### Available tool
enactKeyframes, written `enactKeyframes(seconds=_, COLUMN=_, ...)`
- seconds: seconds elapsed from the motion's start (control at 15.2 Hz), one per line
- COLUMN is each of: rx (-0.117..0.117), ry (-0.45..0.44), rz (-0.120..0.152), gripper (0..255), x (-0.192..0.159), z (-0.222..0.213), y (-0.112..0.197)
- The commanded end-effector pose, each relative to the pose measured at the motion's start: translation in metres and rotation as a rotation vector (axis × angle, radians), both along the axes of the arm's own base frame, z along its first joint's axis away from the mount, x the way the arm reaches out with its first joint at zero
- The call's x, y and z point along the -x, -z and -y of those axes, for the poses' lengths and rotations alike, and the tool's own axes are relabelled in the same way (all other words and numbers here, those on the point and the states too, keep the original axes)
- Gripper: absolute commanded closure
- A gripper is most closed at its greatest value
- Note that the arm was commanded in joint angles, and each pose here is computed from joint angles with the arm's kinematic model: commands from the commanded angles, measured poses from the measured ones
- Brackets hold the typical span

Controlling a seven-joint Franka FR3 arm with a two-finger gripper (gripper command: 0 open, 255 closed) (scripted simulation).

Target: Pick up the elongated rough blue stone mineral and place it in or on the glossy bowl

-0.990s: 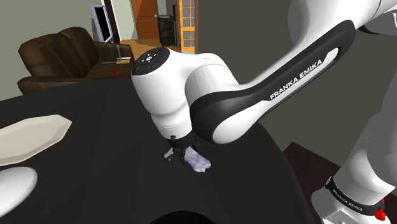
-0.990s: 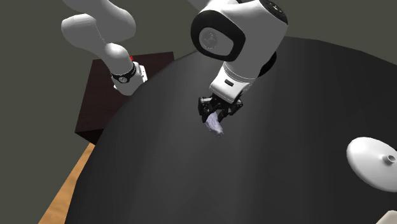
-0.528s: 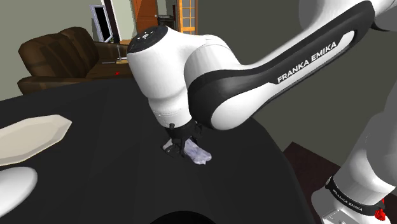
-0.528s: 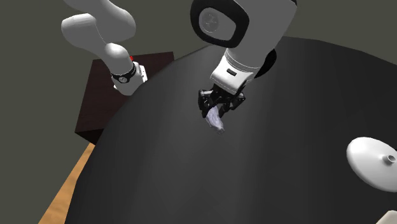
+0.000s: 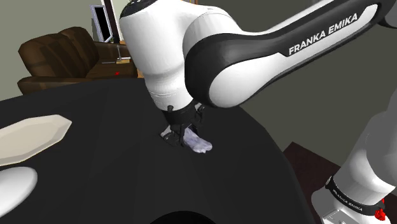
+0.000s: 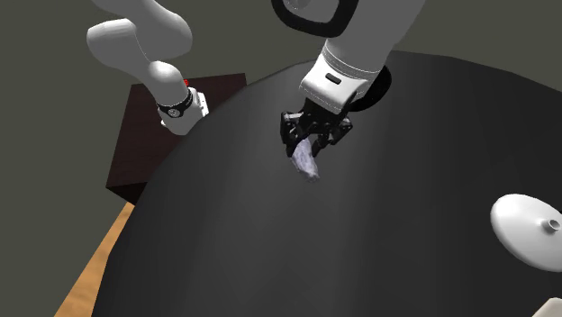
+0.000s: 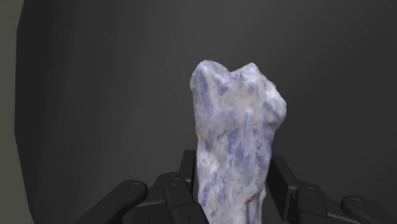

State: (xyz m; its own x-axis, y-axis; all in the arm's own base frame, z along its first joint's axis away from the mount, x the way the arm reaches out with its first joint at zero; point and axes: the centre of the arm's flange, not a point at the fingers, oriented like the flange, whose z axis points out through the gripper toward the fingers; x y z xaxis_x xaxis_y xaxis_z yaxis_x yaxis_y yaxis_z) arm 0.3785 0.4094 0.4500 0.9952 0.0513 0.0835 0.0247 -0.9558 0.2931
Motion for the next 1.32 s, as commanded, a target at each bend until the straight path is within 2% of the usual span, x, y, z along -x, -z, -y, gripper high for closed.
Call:
enactKeyframes(seconds=0.0, rx=0.0, ry=0.0, rz=0.0, gripper=255, x=0.0, z=0.0, y=-0.011)
enactKeyframes(seconds=1.06, rx=0.0, ry=0.0, rz=0.0, gripper=255, x=0.0, z=0.0, y=-0.091)
enactKeyframes(seconds=1.25, rx=0.0, ry=0.0, rz=0.0, gripper=255, x=0.03, z=-0.026, y=-0.092)
